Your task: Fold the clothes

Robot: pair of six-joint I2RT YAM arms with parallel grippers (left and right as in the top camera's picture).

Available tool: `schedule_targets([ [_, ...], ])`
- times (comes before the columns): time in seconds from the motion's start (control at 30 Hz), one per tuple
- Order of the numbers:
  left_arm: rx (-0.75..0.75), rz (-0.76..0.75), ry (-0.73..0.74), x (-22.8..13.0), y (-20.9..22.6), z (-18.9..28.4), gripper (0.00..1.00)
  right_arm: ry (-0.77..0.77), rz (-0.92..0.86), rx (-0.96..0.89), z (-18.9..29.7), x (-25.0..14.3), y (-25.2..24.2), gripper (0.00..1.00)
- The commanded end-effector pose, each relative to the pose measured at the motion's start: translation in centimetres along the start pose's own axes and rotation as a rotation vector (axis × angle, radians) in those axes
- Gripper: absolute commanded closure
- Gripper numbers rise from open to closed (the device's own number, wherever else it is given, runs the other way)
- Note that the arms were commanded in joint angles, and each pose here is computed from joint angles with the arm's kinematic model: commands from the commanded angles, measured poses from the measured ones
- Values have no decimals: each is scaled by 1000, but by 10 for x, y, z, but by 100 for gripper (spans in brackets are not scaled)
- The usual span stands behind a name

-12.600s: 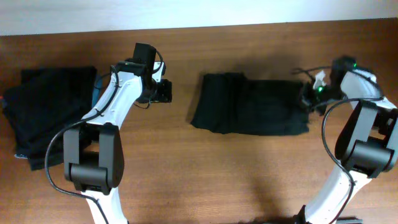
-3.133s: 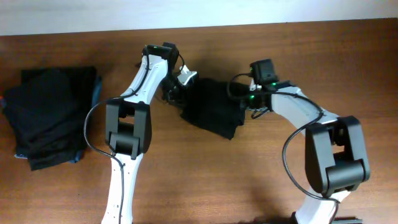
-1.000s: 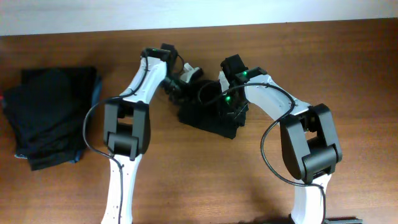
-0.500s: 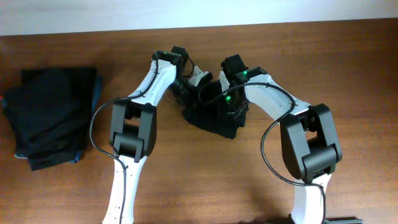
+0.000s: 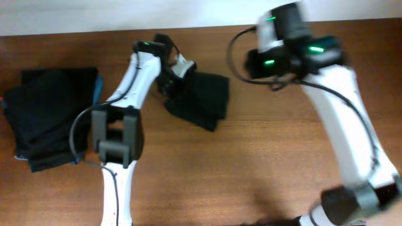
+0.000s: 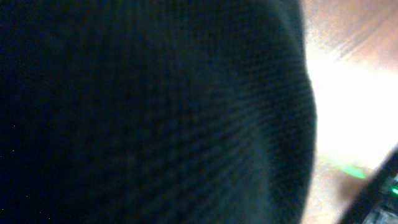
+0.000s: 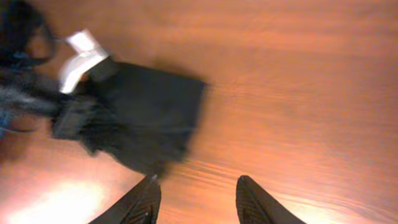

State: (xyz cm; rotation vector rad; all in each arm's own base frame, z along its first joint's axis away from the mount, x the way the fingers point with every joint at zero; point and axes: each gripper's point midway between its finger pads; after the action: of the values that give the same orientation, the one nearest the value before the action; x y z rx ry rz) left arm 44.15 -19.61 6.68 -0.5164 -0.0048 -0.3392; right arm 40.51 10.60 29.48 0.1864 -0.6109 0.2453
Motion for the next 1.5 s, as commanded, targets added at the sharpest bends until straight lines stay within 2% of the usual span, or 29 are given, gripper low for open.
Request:
schedule_targets([
  [0.0,221,-45,-178,4,5,101,99,-9,-22,-82,25,-8,-31,56],
  [0.13,480,-16,-253,-9,32,163,99,22,-57,-110,36,-20,-49,55],
  [0.2,644,14,-312,-21,46,210,100,55,-52,-120,37,-29,-57,55],
  [0.4,783,102,-492,-57,55,306,100,95,-83,-185,41,-40,-77,55],
  [0.57,831,229,-602,-94,82,363,100,124,-90,-203,44,-49,-86,55],
  [0.73,683,281,-646,-107,105,369,100,129,-91,-203,44,-50,-86,55],
  [0.9,679,383,-668,-122,148,378,100,146,-93,-200,44,-54,-86,55],
  [1.07,540,461,-662,-127,189,357,100,151,-94,-200,45,-55,-85,55],
  [1.27,524,534,-606,-136,225,339,100,153,-94,-199,45,-56,-85,55],
  [1.47,557,629,-560,-160,263,333,100,157,-95,-198,45,-57,-85,55],
])
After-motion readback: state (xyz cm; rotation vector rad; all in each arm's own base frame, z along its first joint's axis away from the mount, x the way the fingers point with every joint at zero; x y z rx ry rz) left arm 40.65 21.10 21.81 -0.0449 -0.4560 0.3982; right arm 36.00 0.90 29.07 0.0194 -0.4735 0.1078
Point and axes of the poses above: each gripper's point midway between its finger pads, its own z axis back along the fingers, its own y axis along the line the jaws close on, x = y × z, and after that the axes turned 8 degrees about z, right-handed
